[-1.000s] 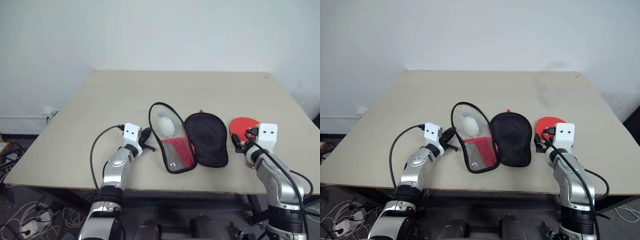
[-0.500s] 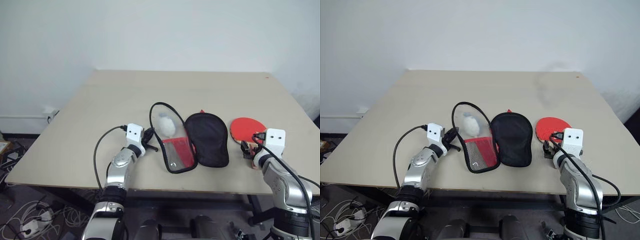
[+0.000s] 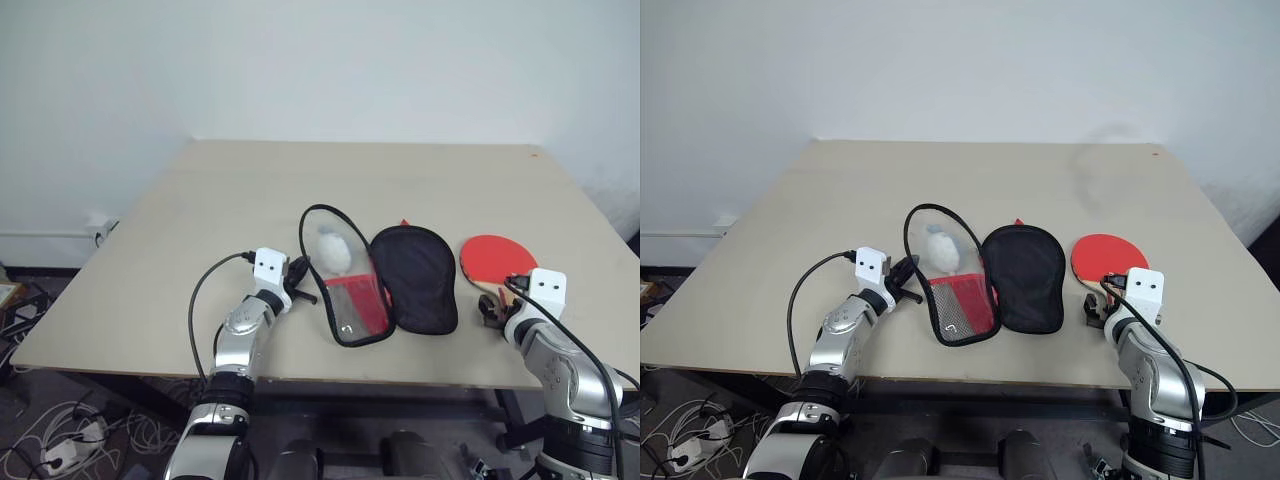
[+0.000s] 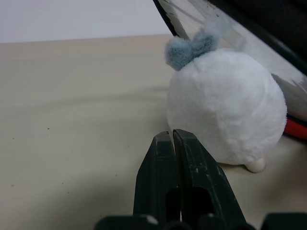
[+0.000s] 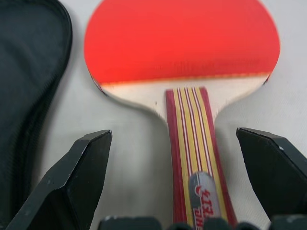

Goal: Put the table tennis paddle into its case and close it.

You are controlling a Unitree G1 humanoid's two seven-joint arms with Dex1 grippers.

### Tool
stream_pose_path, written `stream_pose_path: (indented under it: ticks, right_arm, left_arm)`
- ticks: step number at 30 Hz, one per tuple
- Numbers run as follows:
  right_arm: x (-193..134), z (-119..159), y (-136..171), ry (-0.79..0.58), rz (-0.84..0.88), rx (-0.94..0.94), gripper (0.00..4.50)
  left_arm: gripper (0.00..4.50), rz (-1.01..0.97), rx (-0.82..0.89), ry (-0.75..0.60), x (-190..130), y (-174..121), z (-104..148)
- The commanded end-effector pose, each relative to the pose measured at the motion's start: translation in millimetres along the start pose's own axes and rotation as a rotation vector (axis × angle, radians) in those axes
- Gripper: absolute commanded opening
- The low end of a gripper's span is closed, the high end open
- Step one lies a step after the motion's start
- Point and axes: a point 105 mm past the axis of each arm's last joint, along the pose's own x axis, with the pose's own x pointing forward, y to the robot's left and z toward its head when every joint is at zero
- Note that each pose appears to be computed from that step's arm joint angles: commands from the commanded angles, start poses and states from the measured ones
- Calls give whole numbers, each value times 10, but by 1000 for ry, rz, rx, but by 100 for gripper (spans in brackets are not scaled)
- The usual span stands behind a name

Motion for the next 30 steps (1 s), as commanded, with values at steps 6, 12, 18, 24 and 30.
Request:
stream_pose_path:
  ticks: [6,12,18,24,30]
  right_arm:
    - [46,23,-38,-10,-11,5,448]
    - [88,42,-14,-8,-5,3,448]
    - [132,47,7,-6,1,0,448]
    - [158,51,15,-7,3,1,448]
    - [187,20,10,0,3,4,448]
  left_arm:
    - [0,-30,2,-67,58,-19,197]
    - [0,-45,-18,-97,14,48,283]
    - [0,-91,-29,-128,-72,106,402]
    - [0,-143,-27,-123,-184,178,455]
    - [0,-170,-4,-92,-257,228,460]
